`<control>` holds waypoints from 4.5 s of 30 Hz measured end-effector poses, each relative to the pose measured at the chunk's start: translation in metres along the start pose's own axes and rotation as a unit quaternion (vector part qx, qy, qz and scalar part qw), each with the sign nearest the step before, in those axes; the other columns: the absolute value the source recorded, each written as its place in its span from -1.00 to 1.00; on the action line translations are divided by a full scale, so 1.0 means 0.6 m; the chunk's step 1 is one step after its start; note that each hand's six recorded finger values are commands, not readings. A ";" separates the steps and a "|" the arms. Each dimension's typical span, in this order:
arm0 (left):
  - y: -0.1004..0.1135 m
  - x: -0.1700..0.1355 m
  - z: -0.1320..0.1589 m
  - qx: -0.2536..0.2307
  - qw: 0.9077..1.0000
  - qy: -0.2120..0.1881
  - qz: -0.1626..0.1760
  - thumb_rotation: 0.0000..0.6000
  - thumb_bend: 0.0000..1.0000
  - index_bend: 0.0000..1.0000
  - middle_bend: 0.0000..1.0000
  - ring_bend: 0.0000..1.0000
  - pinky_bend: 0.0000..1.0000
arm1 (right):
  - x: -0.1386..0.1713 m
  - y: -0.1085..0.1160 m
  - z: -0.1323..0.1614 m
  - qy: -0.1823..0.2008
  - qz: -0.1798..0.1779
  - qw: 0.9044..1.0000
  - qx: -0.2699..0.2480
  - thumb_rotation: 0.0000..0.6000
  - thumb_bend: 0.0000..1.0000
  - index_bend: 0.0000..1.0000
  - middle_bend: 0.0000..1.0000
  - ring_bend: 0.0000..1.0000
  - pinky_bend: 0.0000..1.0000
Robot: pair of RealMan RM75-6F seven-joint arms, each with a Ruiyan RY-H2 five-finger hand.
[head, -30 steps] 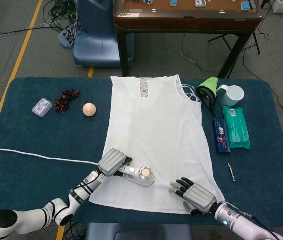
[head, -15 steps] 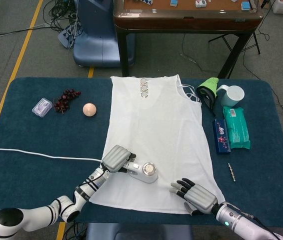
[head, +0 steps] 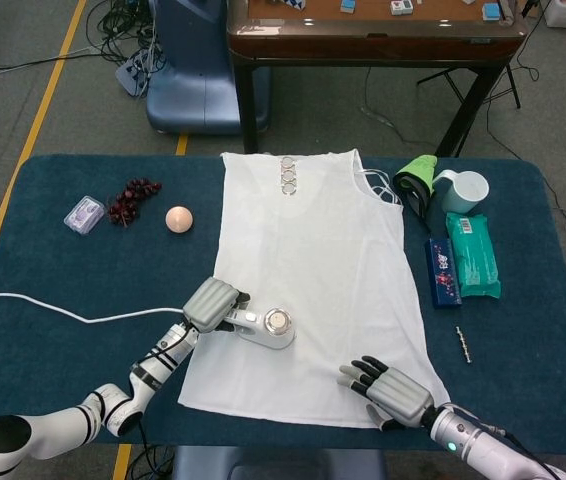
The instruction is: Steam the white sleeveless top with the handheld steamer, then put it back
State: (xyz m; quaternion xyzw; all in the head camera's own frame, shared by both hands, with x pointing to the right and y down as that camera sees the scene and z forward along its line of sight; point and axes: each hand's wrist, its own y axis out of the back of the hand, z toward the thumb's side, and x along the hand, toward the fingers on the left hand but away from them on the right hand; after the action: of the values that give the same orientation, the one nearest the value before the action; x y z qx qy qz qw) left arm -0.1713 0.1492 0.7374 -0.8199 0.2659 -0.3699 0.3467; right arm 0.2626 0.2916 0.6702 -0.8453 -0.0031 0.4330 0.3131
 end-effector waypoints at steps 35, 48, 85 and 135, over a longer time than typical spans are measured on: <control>0.127 -0.129 -0.167 0.040 0.992 0.098 0.070 1.00 -0.51 0.57 0.89 0.56 0.42 | -0.006 0.009 0.009 0.014 -0.008 1.000 0.001 0.61 0.41 -1.00 -0.90 -1.00 -1.00; 0.112 -0.185 -0.249 0.060 0.982 0.169 0.050 1.00 -0.51 0.51 0.80 0.48 0.42 | -0.008 0.009 0.010 0.018 -0.005 1.000 0.003 0.61 0.41 -1.00 -0.90 -1.00 -1.00; 0.118 -0.233 -0.278 0.043 0.974 0.221 0.007 1.00 -0.74 -0.85 -0.61 -0.56 -0.17 | -0.011 0.020 0.008 0.019 -0.017 1.000 -0.003 0.61 0.41 -1.00 -0.90 -1.00 -1.00; 0.213 -0.454 -0.162 0.055 0.949 0.274 0.146 1.00 -0.74 -0.66 -0.61 -0.56 -0.20 | 0.277 0.131 -0.169 -0.269 -0.273 0.923 -0.023 1.00 -0.13 -1.00 -0.66 -0.98 -1.00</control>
State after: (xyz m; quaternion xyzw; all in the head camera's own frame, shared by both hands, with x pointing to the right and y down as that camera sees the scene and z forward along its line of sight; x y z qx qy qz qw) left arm -0.4306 0.2227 0.5720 -0.6186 0.4466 -0.5400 0.3553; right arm 0.4199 0.2208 0.5503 -0.6701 -0.3278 0.5416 0.3875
